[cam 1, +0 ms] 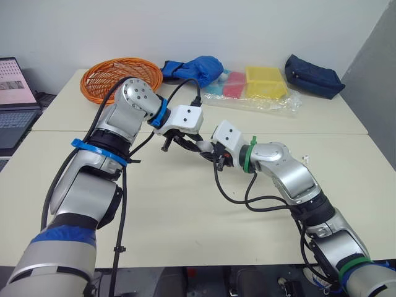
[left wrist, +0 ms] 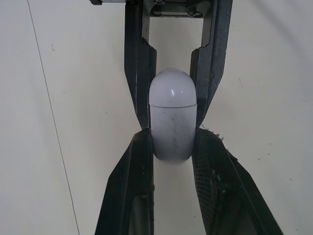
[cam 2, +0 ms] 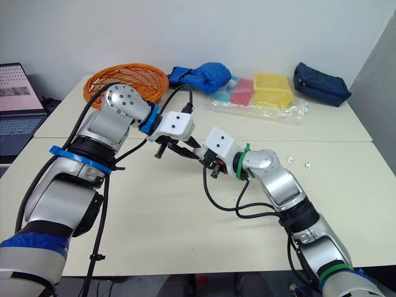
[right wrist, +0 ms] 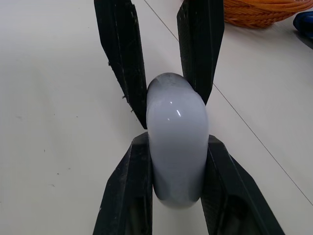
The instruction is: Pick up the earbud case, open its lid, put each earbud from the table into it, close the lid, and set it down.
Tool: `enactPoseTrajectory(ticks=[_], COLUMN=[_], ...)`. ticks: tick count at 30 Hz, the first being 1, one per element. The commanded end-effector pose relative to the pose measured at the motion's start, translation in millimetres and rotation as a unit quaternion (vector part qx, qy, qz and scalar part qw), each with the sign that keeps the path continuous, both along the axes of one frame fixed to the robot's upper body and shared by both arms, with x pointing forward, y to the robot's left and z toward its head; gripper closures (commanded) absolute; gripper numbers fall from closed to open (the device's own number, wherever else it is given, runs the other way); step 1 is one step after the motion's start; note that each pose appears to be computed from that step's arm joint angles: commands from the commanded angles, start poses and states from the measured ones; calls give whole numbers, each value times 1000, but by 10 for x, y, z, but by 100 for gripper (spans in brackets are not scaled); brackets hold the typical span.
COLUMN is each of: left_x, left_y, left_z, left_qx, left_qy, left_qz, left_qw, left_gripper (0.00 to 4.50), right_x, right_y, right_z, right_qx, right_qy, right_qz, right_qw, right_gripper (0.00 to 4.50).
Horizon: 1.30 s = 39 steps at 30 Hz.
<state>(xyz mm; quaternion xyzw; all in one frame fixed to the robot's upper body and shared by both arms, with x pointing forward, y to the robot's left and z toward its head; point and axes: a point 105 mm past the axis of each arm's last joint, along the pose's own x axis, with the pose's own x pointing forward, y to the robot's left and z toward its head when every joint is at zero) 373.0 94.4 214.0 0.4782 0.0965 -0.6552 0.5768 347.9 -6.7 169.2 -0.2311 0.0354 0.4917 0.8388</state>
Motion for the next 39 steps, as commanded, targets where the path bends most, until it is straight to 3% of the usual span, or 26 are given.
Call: enactPoseTrajectory(ticks=[1, 4, 20, 21, 24, 38, 39], left_x=[-56, -42, -53, -48, -45, -3, -6], left_y=[-103, -152, -96, -89, -81, -115, -99], left_z=[149, 189, 100, 98, 97, 114, 100], left_qx=[-15, -27, -4, -4, -2, -26, -30], left_qy=[-19, -22, -15, -13, -10, -15, -9], left_qz=[-28, -22, -21, -17, -12, 3, 8], left_qw=[999, 999, 1000, 1000, 1000, 1000, 999], left_gripper=[378, 283, 283, 321, 373, 373, 373], right_x=[-40, -38, -37, -37, -39, 8, 9], right_y=[88, 86, 85, 87, 88, 29, 16], right_z=[227, 226, 268, 274, 275, 258, 260], right_qx=[14, 14, 16, 17, 17, 16, 19], right_qy=[-38, -37, -43, -42, -42, -35, -33], right_qz=[21, 21, 21, 21, 21, 7, 6], right_qw=[999, 999, 999, 999, 999, 999, 999], right_gripper=[363, 363, 363, 363, 363, 363, 328])
